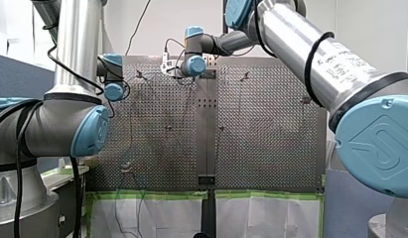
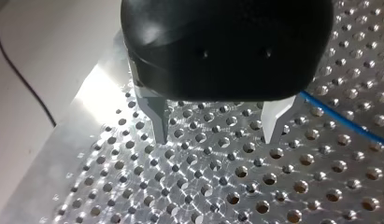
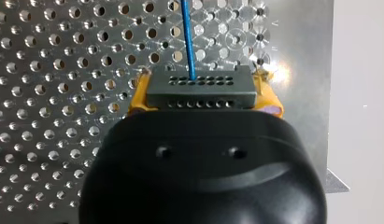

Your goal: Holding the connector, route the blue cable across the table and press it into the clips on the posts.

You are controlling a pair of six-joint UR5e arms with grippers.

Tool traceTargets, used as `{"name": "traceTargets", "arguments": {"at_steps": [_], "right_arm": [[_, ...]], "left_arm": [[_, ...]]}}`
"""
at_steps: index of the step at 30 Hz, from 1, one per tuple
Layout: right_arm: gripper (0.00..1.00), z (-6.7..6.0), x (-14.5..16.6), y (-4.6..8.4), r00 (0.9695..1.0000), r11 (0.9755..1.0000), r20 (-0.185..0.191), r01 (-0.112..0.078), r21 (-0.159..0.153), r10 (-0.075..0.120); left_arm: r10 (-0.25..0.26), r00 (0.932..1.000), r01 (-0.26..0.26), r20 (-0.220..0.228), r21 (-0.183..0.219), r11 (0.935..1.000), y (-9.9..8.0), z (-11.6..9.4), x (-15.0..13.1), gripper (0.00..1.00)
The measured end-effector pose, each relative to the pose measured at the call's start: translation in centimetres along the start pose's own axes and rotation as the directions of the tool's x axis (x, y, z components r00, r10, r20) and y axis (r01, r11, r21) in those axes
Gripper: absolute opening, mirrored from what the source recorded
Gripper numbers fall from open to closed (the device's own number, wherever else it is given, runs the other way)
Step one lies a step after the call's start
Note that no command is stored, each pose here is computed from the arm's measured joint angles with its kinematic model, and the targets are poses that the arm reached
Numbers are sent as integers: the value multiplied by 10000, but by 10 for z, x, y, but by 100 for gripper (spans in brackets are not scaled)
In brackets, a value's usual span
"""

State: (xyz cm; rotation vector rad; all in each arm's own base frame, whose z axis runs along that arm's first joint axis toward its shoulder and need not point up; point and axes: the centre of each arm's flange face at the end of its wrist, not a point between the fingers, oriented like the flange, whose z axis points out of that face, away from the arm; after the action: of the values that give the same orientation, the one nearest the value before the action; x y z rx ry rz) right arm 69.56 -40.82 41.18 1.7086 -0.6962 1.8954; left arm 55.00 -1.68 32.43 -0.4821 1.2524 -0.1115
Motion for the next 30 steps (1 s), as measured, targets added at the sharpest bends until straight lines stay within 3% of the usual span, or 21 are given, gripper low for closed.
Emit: {"name": "traceTargets", "arguments": {"at_steps": [7,16,24,30], "right_arm": [[0,-1,-1,-3,10000,10000,23,3,21,-3],[0,-2,-1,-5,10000,10000,51,-8,7,8],[0,-2,-1,-2,9999,9999,88,-54,-130,55],[0,-2,-2,1,9999,9996,119,-48,-262,51]], "left_arm": [[-614,9979,614,190,-34,9981,-4,-26,-11,100],[-711,9958,722,-569,186,9972,-15,-66,-20,100],[-1031,9846,1097,-1409,400,9932,-21,-102,-20,100],[-934,9831,1060,-1576,738,9916,-30,-117,-29,100]]}}
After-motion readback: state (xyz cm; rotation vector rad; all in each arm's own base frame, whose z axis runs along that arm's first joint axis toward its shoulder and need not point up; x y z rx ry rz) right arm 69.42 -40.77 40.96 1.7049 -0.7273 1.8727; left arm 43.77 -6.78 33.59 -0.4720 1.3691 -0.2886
